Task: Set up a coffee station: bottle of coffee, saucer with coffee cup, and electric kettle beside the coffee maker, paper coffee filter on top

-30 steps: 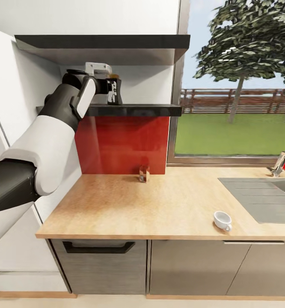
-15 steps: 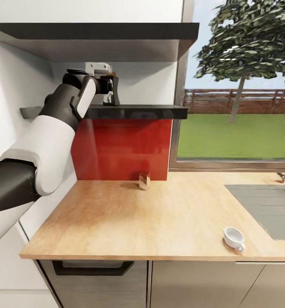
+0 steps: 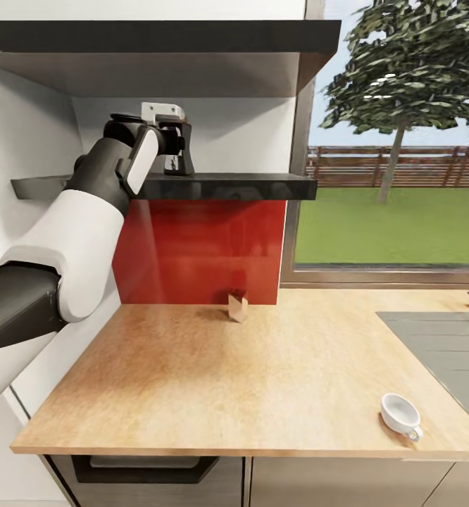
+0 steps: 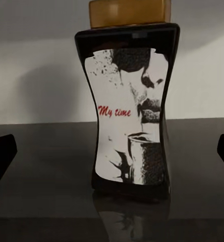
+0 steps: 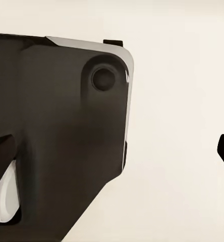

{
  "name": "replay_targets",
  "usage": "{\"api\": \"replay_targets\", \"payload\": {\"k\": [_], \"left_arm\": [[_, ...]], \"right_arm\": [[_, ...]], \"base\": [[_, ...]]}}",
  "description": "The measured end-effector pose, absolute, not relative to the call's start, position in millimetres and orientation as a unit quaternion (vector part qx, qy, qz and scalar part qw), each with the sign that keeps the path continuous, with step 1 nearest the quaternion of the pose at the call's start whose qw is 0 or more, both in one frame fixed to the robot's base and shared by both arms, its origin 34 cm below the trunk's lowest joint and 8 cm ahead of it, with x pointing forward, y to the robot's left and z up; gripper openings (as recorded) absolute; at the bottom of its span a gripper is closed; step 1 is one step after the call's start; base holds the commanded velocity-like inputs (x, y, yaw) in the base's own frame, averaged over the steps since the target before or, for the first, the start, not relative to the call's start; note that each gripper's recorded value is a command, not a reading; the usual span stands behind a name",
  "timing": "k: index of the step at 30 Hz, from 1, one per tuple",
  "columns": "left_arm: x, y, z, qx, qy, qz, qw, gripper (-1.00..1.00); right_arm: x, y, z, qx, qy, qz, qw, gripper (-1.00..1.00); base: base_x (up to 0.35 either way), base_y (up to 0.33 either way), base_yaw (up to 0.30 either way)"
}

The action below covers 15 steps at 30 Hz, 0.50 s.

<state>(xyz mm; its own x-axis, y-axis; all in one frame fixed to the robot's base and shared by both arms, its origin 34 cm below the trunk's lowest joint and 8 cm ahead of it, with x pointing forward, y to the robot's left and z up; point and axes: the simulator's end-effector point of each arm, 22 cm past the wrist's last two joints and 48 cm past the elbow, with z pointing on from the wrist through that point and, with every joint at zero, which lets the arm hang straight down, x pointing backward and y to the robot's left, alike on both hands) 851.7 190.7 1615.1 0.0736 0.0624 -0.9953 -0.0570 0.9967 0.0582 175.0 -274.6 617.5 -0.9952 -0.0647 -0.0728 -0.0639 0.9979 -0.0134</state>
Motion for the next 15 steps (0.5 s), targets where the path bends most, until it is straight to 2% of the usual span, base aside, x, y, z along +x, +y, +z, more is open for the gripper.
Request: {"api": "replay_targets", "payload": {"k": [3, 8, 15], "left_arm": [[851.3, 189.7, 1615.4, 0.002, 0.679, 0.04, 0.733, 1.0], [851.4, 188.3, 1615.2, 0.003, 0.679, 0.039, 0.733, 1.0], [851.6, 188.2, 1615.1, 0.003, 0.679, 0.039, 0.733, 1.0]], "right_arm": [[172.2, -274.7, 617.4, -0.032, 0.999, -0.006, 0.035, 1.0], [170.6, -274.7, 617.3, -0.032, 0.999, -0.005, 0.034, 1.0], [169.8, -274.7, 617.2, -0.032, 0.999, -0.005, 0.033, 1.0]], "base": [[0.067, 0.0, 0.0], [0.192, 0.0, 0.0], [0.027, 0.0, 0.0]]}}
